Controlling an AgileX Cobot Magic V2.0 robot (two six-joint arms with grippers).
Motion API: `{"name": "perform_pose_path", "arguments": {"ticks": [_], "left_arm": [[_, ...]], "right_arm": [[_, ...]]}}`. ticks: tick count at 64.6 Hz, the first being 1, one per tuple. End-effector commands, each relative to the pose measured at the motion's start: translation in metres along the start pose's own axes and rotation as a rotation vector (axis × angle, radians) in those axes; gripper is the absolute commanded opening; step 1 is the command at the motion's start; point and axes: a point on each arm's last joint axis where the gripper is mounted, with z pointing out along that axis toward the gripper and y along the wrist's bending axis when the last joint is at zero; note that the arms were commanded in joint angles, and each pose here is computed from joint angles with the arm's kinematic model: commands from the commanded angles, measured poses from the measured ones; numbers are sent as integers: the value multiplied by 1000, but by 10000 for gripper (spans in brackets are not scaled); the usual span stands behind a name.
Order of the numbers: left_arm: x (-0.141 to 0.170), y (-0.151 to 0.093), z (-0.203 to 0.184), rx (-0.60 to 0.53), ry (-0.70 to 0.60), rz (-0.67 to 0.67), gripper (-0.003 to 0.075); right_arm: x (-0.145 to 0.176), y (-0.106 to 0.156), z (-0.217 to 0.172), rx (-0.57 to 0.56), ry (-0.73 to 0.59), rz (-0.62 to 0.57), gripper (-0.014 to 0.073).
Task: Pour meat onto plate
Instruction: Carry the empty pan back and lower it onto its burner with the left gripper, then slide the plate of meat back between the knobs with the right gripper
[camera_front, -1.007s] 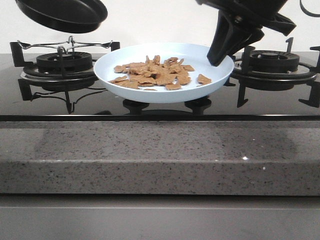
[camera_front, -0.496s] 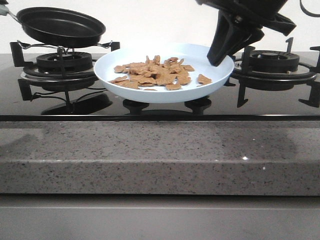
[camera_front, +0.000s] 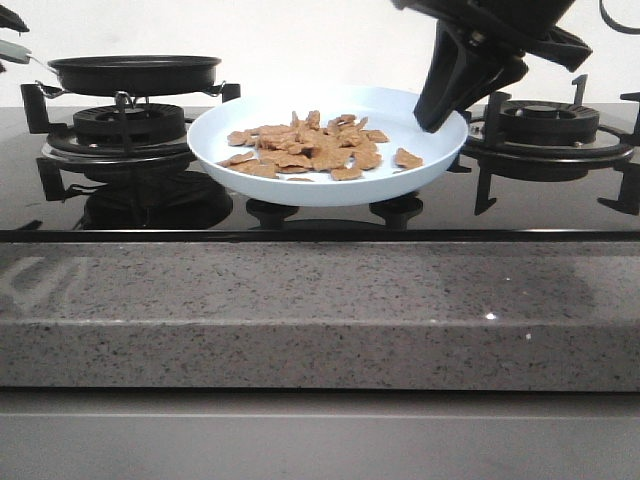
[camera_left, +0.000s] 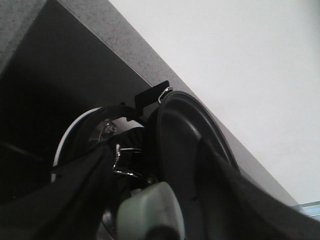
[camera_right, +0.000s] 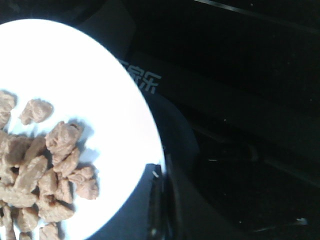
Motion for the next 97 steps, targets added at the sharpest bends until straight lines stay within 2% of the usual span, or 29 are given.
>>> {"name": "perform_pose_path", "arguments": {"ticks": [1,11,22,35,42,52,67,77,97], "left_arm": [[-12,-23,-11,69,-35,43,498],[-15,-20,-20,31,-18,104,517],[-23,-31,-43,-8,-26,199,517],[-21,-64,-71,-23,-23,366,514],[-16,-84,-89,-77,-18,468,514],[2,-113,-114,-197,21,636,514],[45,-146,-138,-261,74,809,513],[72,-148,-159,-305,99,855,513],[109,-134,-200,-346,132,887,513]], "right_arm": [[-12,10,-25,-18,-112,-14,-59],[-12,10,-25,-18,-112,-14,-59],[-12,10,-25,-18,-112,-14,-59],[-12,10,-25,-18,-112,-14,-59],[-12,10,-25,-18,-112,-14,-59],[-12,10,-25,-18,-112,-14,-59],[-12,10,-25,-18,-112,-14,-59],[-12,10,-25,-18,-112,-14,-59],[-12,10,-25,-18,-112,-14,-59]]}}
